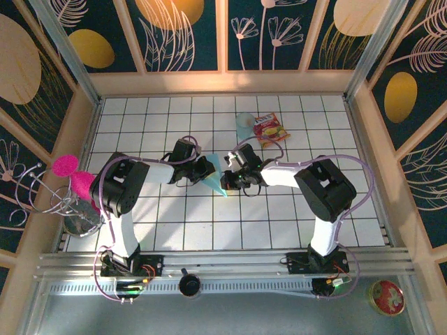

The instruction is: Fold a paper plane with a square sheet of paper (pick it up from the middle)

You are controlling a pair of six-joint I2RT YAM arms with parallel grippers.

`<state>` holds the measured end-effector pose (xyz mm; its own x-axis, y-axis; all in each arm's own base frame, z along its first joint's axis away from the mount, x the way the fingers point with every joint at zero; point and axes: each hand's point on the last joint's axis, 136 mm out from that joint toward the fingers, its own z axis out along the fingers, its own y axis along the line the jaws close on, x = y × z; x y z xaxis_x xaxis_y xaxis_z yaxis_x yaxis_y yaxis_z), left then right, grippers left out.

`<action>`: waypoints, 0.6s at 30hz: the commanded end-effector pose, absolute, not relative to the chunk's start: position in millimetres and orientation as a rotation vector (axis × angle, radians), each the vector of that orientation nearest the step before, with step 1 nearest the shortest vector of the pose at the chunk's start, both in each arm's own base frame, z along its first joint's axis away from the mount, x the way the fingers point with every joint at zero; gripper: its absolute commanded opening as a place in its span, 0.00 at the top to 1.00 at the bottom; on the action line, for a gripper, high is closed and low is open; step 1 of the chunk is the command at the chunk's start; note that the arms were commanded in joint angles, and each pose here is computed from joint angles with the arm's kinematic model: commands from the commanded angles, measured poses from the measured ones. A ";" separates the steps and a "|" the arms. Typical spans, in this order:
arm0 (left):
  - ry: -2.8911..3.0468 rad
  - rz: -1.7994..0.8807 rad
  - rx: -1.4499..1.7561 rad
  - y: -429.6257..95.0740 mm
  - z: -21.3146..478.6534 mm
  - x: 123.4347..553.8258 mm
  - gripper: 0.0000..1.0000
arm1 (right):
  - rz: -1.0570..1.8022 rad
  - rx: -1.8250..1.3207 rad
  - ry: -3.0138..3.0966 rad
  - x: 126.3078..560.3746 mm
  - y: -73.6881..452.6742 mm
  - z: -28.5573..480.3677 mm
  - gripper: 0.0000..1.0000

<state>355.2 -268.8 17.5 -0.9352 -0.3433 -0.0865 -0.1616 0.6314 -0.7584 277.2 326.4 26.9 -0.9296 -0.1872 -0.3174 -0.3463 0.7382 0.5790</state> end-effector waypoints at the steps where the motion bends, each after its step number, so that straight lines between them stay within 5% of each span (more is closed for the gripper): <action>1: 2.584 -1.239 -0.347 -271.9 33.2 358.0 0.90 | 0.902 -0.383 2.739 279.5 323.1 16.1 0.96; 18: 2.542 -1.160 -0.265 -258.4 46.3 362.6 0.88 | 0.652 -0.292 2.890 273.4 291.6 -20.6 0.98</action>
